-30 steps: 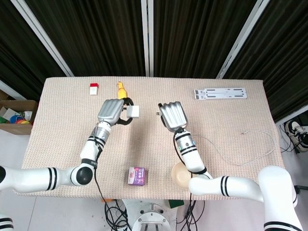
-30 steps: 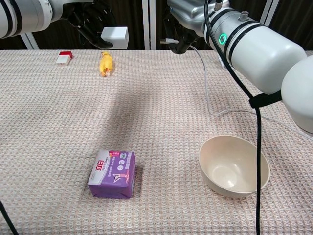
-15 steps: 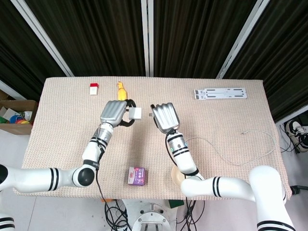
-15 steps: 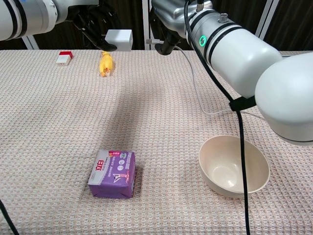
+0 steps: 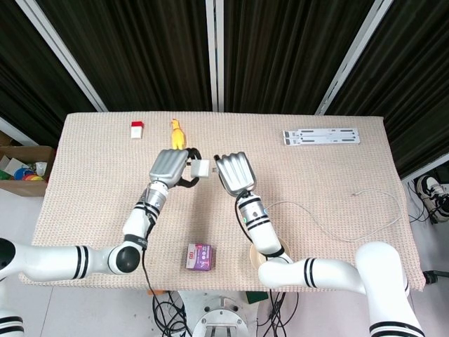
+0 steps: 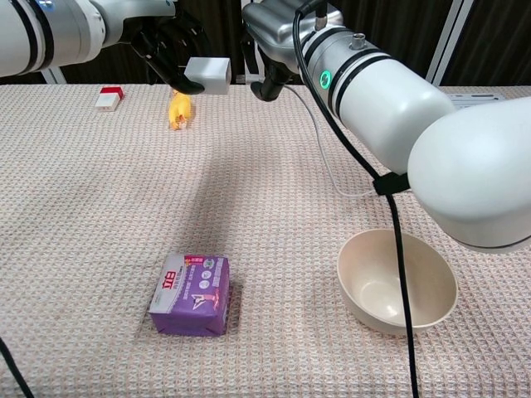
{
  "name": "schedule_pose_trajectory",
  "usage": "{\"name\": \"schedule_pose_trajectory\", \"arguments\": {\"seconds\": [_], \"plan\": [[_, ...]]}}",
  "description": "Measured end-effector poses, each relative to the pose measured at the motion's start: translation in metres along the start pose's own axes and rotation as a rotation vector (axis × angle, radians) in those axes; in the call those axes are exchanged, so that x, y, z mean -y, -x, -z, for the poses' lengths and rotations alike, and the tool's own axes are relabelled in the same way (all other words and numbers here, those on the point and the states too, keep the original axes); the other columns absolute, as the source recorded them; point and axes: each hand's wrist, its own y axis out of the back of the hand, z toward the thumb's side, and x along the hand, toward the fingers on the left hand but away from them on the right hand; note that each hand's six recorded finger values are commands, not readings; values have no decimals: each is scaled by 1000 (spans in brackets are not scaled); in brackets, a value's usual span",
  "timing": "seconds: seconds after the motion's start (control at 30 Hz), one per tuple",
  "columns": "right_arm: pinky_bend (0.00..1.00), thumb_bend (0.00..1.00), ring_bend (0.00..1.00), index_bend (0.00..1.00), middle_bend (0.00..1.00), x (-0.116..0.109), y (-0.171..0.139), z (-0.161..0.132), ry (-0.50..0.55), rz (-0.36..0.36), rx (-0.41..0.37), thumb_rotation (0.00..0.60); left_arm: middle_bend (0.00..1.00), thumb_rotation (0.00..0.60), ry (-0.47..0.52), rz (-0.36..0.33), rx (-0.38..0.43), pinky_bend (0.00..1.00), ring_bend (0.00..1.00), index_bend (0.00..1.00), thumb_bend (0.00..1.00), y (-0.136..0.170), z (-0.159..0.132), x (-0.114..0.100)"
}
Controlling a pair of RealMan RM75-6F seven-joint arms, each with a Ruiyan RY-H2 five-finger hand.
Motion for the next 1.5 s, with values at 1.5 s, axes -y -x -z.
{"name": "schedule_pose_trajectory", "arguments": {"seconds": [1.5], "plan": [[764, 624, 655, 723, 673, -1, -2, -7, -15, -2, -18, 600, 481, 600, -36, 13, -1, 580, 450, 602, 307, -1, -11, 2]]}}
